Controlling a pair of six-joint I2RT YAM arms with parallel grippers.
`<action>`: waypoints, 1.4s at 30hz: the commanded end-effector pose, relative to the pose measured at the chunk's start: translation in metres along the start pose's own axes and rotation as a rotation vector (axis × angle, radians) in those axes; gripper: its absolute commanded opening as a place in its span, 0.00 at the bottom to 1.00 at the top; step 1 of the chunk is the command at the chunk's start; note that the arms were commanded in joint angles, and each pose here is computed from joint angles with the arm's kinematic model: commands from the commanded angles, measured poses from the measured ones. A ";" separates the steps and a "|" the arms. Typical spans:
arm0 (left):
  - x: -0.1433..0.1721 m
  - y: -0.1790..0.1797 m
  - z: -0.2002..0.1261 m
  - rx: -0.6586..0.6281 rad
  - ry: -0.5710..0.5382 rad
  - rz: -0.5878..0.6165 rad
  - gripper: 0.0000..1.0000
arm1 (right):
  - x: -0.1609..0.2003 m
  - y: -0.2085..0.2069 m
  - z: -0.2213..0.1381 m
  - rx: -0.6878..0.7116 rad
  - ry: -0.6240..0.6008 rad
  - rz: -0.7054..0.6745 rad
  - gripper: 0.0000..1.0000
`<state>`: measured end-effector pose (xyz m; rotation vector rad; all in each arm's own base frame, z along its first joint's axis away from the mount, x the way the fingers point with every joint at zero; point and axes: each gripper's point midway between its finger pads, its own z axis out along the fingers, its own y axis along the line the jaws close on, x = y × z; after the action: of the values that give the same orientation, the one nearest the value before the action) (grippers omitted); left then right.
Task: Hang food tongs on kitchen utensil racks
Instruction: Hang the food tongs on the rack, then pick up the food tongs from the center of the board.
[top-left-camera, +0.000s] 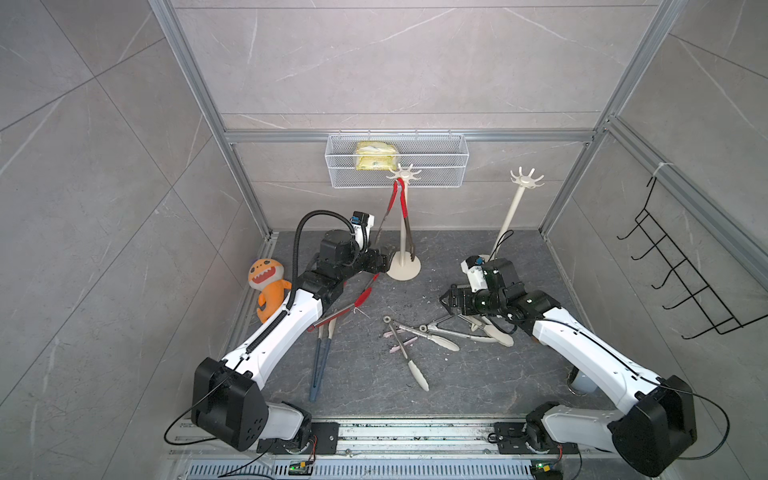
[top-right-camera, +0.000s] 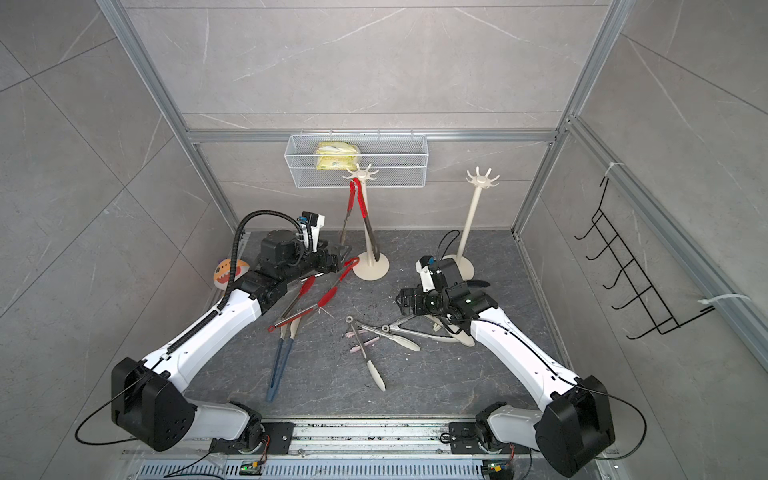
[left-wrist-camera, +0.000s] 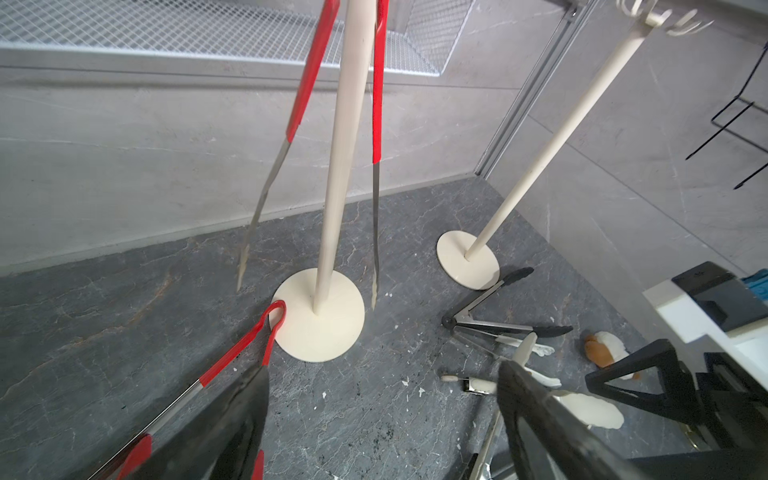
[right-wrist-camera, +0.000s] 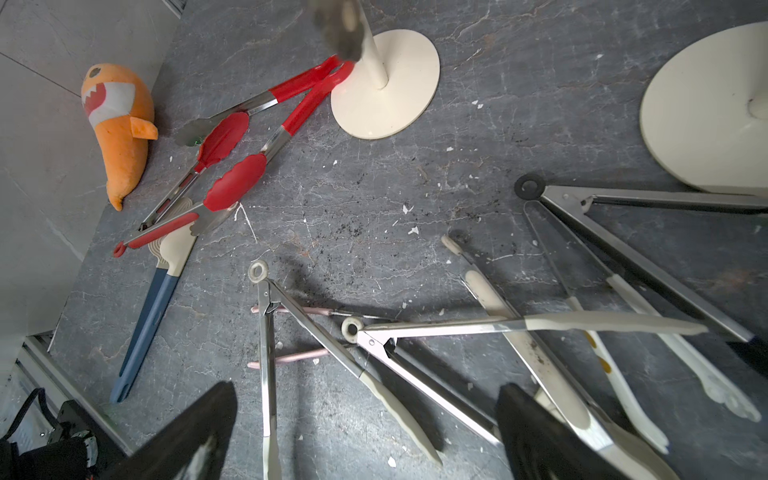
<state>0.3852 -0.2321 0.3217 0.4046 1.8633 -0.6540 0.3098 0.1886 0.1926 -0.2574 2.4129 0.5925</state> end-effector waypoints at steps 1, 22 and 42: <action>-0.017 -0.008 -0.024 0.003 -0.057 -0.033 0.91 | 0.002 0.003 -0.013 0.006 0.007 0.007 1.00; 0.079 0.023 -0.146 -0.290 0.076 -0.364 0.99 | 0.051 0.036 -0.027 -0.202 0.225 -0.036 0.99; 0.164 0.004 -0.169 -0.248 0.225 -0.485 0.97 | 0.158 0.081 0.023 -0.126 0.515 -0.204 0.92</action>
<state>0.2052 -0.1282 0.2132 -0.1476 2.2505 -0.6724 0.1632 0.2577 0.1107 -0.8288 2.7902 0.7411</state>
